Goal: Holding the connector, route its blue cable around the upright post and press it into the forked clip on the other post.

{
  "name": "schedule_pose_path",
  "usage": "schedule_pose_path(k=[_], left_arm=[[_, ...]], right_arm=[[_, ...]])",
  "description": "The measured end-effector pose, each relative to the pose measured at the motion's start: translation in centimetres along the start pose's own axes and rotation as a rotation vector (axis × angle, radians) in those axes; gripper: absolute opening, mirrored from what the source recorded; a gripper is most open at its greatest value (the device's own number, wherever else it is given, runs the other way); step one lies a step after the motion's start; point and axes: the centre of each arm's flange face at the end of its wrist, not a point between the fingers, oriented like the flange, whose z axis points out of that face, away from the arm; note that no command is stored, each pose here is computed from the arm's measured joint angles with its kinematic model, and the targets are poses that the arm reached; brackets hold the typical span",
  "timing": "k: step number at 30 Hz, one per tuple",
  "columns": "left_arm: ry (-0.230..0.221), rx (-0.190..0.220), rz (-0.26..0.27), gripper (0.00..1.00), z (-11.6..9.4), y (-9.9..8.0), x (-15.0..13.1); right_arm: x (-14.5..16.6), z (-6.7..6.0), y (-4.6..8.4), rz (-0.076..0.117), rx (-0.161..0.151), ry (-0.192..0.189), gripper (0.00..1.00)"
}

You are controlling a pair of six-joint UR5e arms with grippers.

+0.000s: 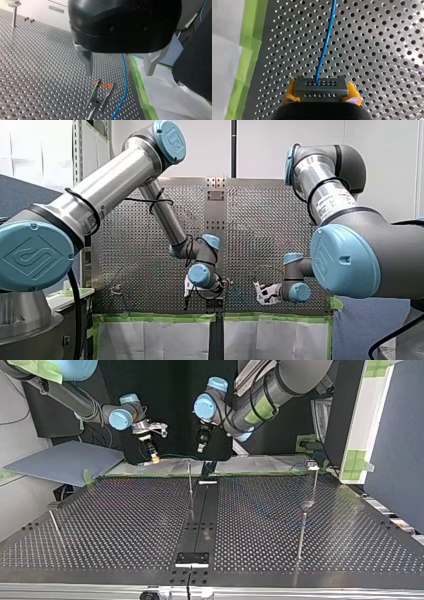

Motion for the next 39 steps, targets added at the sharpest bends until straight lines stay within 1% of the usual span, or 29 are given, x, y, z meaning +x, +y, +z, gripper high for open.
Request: schedule_pose_path(k=[3, 6, 11, 14, 15, 17, 20, 23, 26, 33, 39], left_arm=[[-0.007, -0.022, 0.001, 1.00, -0.1, 0.5, 0.3], [-0.017, -0.033, -0.002, 1.00, -0.1, 0.7, 0.5], [-0.025, -0.033, -0.010, 1.00, 0.3, 0.9, 1.2], [-0.028, -0.025, -0.021, 1.00, 0.5, 0.9, 1.4], [-0.027, -0.024, -0.024, 1.00, 0.5, 0.9, 1.5], [-0.025, -0.024, -0.028, 1.00, 0.6, 1.1, 1.6], [-0.021, -0.024, -0.030, 1.00, 1.0, 1.3, 1.9], [-0.010, -0.029, -0.026, 1.00, 1.5, 1.4, 2.6], [-0.010, -0.033, -0.025, 1.00, 1.8, 1.5, 3.0], [-0.024, -0.040, -0.031, 1.00, 2.5, 1.8, 2.6], [-0.030, -0.045, -0.034, 1.00, 2.9, 2.1, 2.3]], right_arm=[[-0.1, -0.2, -0.3, -0.020, 0.009, -0.014, 0.00], [-0.1, -0.4, -0.8, -0.041, 0.033, -0.024, 0.00], [-0.1, -0.6, -1.6, -0.077, 0.083, -0.029, 0.00], [0.0, -0.8, -2.1, -0.093, 0.111, -0.030, 0.00], [0.0, -0.8, -2.3, -0.095, 0.117, -0.030, 0.00], [0.0, -0.8, -2.4, -0.098, 0.128, -0.028, 0.00], [0.1, -0.8, -2.6, -0.096, 0.139, -0.025, 0.00], [0.1, -0.9, -2.6, -0.093, 0.144, -0.023, 0.00], [0.1, -0.9, -2.6, -0.092, 0.146, -0.022, 0.00], [0.1, -0.9, -2.6, -0.088, 0.148, -0.022, 0.00], [0.2, -0.8, -2.6, -0.080, 0.148, -0.021, 0.00]])
